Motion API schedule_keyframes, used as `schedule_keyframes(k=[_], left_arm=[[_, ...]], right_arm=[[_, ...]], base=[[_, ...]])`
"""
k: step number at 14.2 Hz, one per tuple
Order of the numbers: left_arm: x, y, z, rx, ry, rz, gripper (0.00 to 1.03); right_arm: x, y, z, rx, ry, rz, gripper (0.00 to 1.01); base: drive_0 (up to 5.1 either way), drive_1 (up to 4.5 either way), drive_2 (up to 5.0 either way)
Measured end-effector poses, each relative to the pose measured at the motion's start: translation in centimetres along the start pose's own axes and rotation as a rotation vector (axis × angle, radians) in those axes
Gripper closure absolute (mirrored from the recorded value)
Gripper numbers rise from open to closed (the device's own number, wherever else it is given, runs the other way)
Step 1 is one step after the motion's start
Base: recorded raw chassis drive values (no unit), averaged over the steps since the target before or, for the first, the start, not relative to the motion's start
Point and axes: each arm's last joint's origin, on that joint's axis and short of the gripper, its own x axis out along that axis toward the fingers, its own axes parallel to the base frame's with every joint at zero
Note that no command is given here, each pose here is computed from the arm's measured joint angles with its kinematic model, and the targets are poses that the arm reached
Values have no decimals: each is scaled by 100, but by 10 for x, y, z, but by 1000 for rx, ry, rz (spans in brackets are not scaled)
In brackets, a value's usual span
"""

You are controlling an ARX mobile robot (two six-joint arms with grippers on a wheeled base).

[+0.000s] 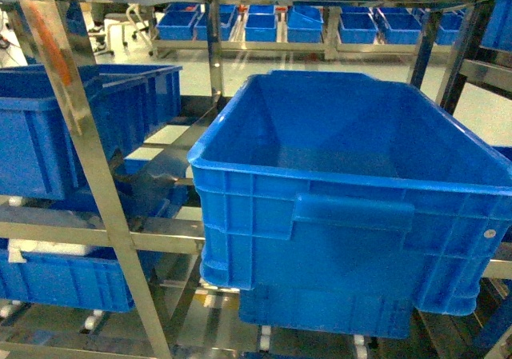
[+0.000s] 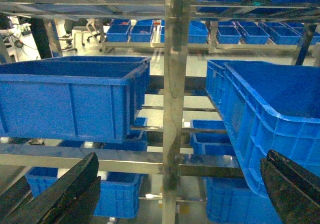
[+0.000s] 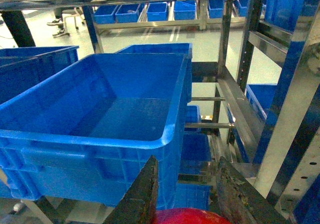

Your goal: Pick red block from blue box to shelf

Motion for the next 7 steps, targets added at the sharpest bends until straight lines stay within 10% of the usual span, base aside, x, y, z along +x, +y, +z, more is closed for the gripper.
schedule_keyframes(k=[7], left_arm=[[0, 0, 0, 0, 0, 0, 5]], right_arm=[[0, 0, 0, 0, 0, 0, 73]], base=[[0, 0, 0]])
